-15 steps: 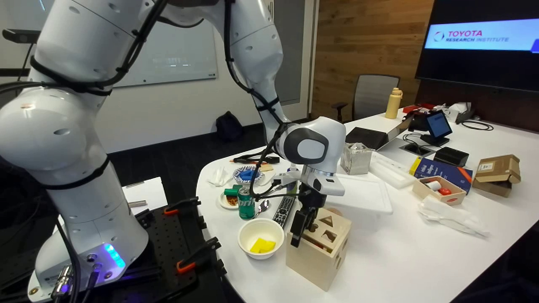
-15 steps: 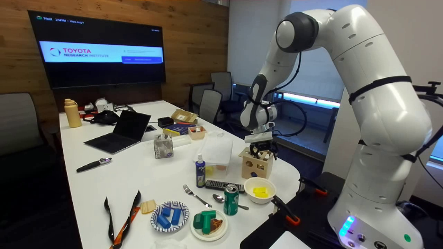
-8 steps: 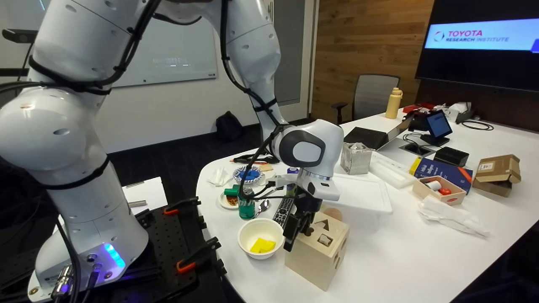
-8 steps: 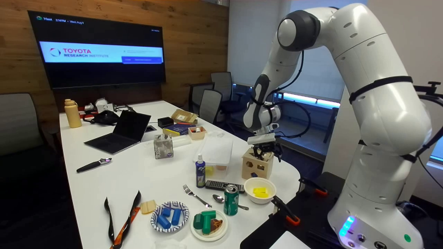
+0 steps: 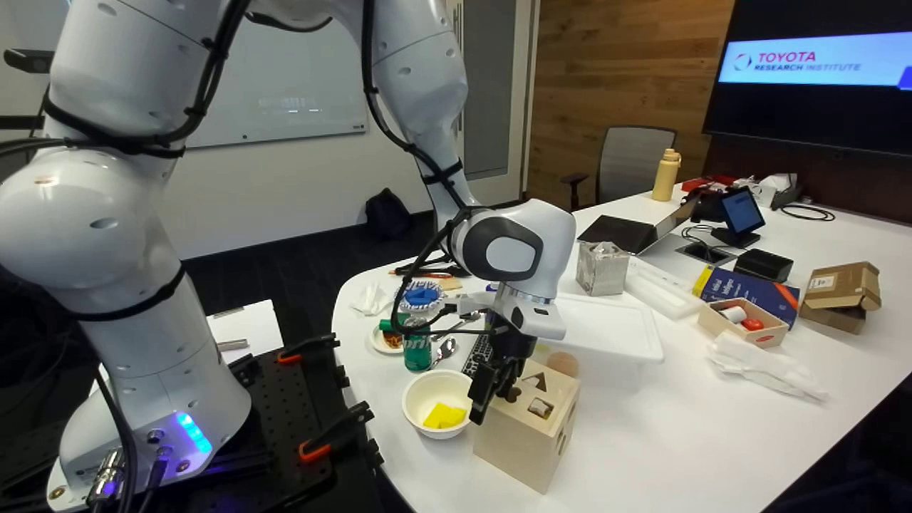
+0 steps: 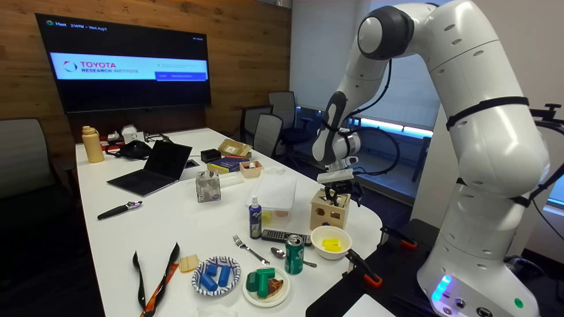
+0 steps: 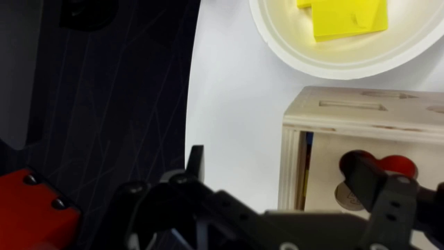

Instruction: Move the blue bottle forwards then close the lid on the wooden toy box.

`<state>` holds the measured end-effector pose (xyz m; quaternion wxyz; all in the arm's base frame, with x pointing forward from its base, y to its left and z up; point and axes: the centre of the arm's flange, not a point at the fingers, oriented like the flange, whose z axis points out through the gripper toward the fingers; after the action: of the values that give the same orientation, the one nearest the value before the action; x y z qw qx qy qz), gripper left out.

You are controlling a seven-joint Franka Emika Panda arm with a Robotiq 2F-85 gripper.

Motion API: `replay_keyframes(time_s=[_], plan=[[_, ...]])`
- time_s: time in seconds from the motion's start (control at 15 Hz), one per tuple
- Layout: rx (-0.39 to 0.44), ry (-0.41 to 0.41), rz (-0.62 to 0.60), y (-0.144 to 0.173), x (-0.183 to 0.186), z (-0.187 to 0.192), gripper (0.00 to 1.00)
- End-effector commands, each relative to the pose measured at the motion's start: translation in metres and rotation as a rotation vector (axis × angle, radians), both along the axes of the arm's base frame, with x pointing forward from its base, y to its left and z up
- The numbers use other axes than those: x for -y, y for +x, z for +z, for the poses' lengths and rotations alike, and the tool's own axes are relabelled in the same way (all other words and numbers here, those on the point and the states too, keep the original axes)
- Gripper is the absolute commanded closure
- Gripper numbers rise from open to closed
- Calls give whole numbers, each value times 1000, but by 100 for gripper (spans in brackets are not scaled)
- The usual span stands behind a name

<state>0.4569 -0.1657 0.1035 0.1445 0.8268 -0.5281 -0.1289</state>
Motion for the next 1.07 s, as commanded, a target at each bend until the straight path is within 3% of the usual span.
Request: replay_keyframes(time_s=[0.0, 0.2, 0.6, 1.0], plan=[[24, 14, -38, -14, -4, 18, 0], [40, 22, -35, -14, -4, 27, 0], [151, 39, 3, -12, -10, 65, 0], [213, 69, 62, 5, -22, 90, 0]])
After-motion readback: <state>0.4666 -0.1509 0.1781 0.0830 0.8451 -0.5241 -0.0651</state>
